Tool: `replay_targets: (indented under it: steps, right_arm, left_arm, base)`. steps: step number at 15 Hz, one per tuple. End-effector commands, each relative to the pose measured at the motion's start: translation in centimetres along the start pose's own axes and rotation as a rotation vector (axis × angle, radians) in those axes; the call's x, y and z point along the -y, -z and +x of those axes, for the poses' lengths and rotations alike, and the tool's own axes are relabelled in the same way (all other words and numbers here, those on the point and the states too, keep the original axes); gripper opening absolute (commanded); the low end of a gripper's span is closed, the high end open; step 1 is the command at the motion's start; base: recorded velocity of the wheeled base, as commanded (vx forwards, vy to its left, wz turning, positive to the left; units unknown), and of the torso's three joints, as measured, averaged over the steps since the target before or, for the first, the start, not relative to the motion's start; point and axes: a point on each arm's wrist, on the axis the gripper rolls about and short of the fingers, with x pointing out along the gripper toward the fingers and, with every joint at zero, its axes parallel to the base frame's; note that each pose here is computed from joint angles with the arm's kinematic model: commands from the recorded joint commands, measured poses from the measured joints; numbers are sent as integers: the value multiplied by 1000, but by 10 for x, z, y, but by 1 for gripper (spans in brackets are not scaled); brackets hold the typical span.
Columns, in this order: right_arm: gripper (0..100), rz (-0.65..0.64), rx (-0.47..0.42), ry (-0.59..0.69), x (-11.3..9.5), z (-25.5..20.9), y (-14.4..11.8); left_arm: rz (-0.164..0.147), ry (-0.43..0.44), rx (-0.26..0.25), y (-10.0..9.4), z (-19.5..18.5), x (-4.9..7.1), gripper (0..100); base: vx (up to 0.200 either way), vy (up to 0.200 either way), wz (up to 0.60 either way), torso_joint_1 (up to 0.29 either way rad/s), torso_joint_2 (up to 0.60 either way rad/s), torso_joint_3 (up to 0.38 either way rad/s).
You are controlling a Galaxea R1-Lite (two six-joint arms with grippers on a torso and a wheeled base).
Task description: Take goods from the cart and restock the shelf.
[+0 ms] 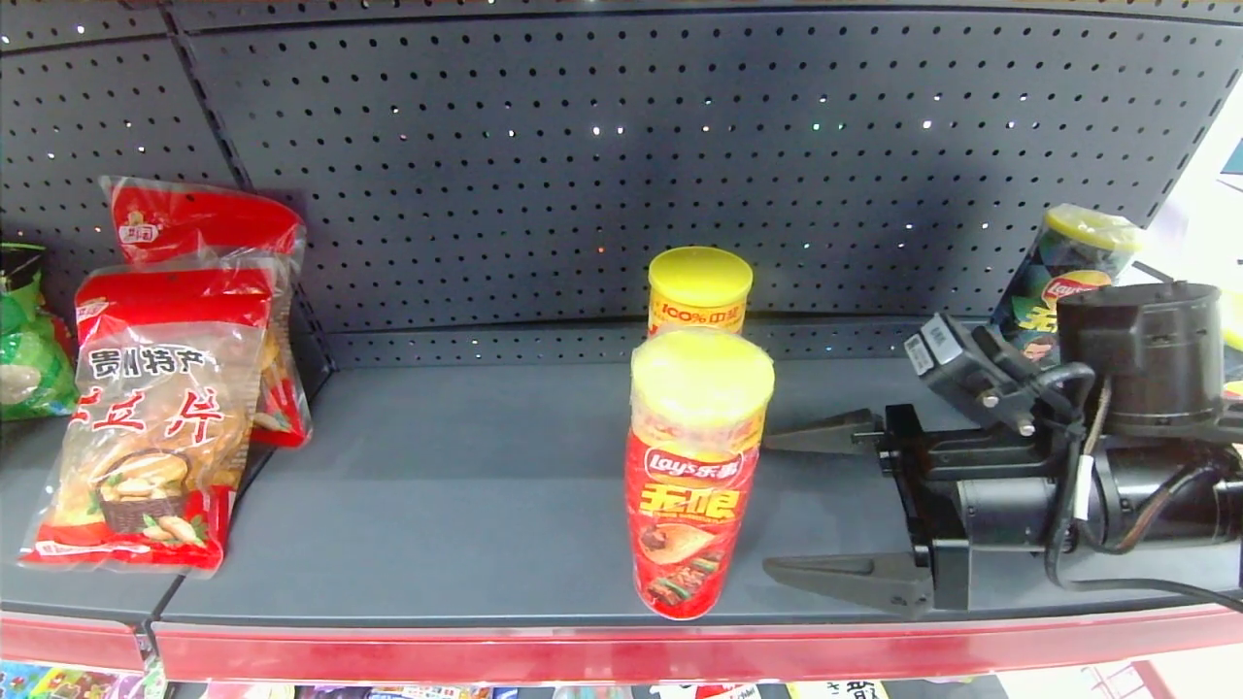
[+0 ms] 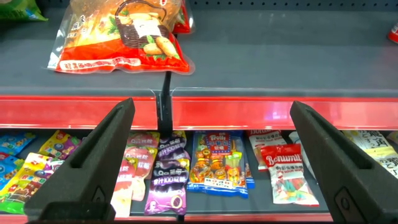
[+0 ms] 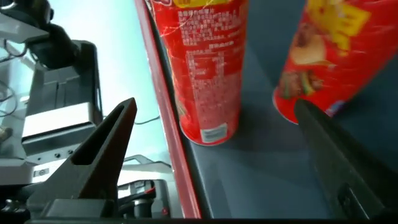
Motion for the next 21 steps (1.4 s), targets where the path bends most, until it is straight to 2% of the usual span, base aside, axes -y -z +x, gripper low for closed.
replay_targets:
  steps: [1,4,7,9,10,11,13,14,15,16,17,18,19,21]
  right_arm:
    - [100,-26,40,56,-3,-22,-9]
    - [100,-90,115,131,-25,-62,-25]
    - [100,-114,177,224,-84,-125,-37]
    - [100,-48,194,432,-132,-172,-26]
    - [100,-45,195,439,-133,-173,-25]
    - [100,1,249,673,-177,-198,-7]
    - [100,19,321,914,-214,-212,16]
    - [100,34,336,1057,-233,-218,36]
    - [100,69,317,1130,-242,-217,53]
    - [100,159,286,1168,-237,-211,65]
    - [100,256,319,1208,-233,-209,69]
    - [100,320,289,1225,-226,-203,81]
    - [100,348,230,1221,-218,-195,94]
    - [100,317,179,1219,-203,-180,115]
  left_arm:
    - [0,0,-1,0,0,0,100]
    - [0,0,-1,0,0,0,100]
    - [0,0,-1,0,0,0,100]
    - [0,0,-1,0,0,0,100]
    - [0,0,-1,0,0,0,100]
    - [0,0,-1,0,0,0,100]
    - [0,0,-1,0,0,0,100]
    - [0,0,-1,0,0,0,100]
    - [0,0,-1,0,0,0,100]
    - [0,0,-1,0,0,0,100]
    - [0,0,-1,0,0,0,100]
    - [0,0,-1,0,0,0,100]
    - [0,0,-1,0,0,0,100]
    - [0,0,-1,0,0,0,100]
  base:
    - [0,0,0,0,0,0]
    - [0,0,0,0,0,0]
    - [0,0,0,0,0,0]
    - [0,0,0,0,0,0]
    - [0,0,0,0,0,0]
    - [0,0,0,0,0,0]
    - [0,0,0,0,0,0]
    - [0,0,0,0,0,0]
    - [0,0,0,0,0,0]
    - [0,0,0,0,0,0]
    - [0,0,0,0,0,0]
    - [0,0,0,0,0,0]
    - [0,0,0,0,0,0]
    - [0,0,0,0,0,0]
